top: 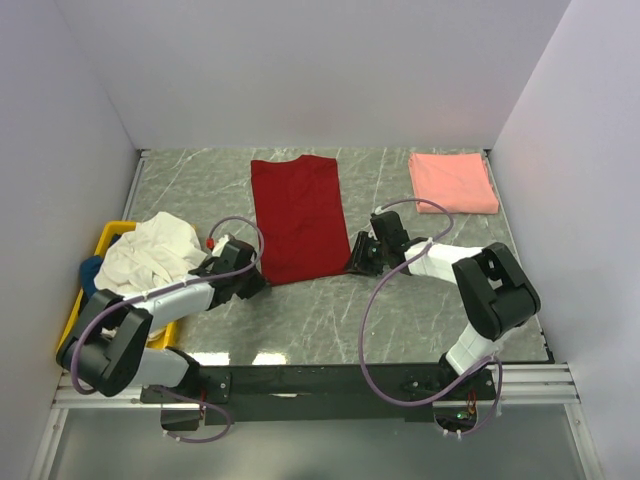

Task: Fold and stack the t-shirts
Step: Fold the tshirt

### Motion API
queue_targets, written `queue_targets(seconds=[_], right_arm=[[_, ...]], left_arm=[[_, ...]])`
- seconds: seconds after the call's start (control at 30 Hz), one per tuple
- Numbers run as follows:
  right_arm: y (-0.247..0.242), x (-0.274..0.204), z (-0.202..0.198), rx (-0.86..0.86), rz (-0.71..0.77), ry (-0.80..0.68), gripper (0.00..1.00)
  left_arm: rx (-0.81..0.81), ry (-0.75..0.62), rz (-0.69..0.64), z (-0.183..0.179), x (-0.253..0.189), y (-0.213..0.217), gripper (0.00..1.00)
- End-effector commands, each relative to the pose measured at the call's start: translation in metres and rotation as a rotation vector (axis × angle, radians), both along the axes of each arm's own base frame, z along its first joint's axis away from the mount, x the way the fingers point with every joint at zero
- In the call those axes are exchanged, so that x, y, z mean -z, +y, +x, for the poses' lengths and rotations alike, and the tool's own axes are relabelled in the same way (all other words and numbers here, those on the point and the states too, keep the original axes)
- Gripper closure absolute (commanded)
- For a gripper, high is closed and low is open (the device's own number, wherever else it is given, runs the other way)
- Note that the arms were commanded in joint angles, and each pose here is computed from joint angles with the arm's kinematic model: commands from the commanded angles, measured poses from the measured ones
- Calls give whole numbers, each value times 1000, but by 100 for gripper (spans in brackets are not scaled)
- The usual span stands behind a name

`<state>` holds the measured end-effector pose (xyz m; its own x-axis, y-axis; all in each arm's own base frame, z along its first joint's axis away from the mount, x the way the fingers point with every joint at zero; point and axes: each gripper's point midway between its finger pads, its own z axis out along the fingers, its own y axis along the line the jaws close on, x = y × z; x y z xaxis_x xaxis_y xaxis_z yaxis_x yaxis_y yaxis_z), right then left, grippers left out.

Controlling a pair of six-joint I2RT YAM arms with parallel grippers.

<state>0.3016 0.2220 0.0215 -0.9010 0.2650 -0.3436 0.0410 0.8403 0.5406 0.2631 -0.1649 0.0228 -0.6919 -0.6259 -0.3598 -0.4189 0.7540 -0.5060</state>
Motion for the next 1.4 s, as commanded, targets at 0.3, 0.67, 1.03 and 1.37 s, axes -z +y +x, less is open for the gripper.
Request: queue_targets(seconds=[0.3,0.67,1.03,1.37], right_arm=[[-7,15,-7,12,-20,22,62],[-9,14,-8,14,-25,19,62],[-7,11,-6,14,0,1,65],[-16,7,-19,11,-8,-16,95]], left_arm=[[-8,-95,-55,0,-31,1,59],[-48,-36,-9,13,-7,2,55],[-44,-6,-10,4,7,3,80],[-4,5,18,0,1,3,99]])
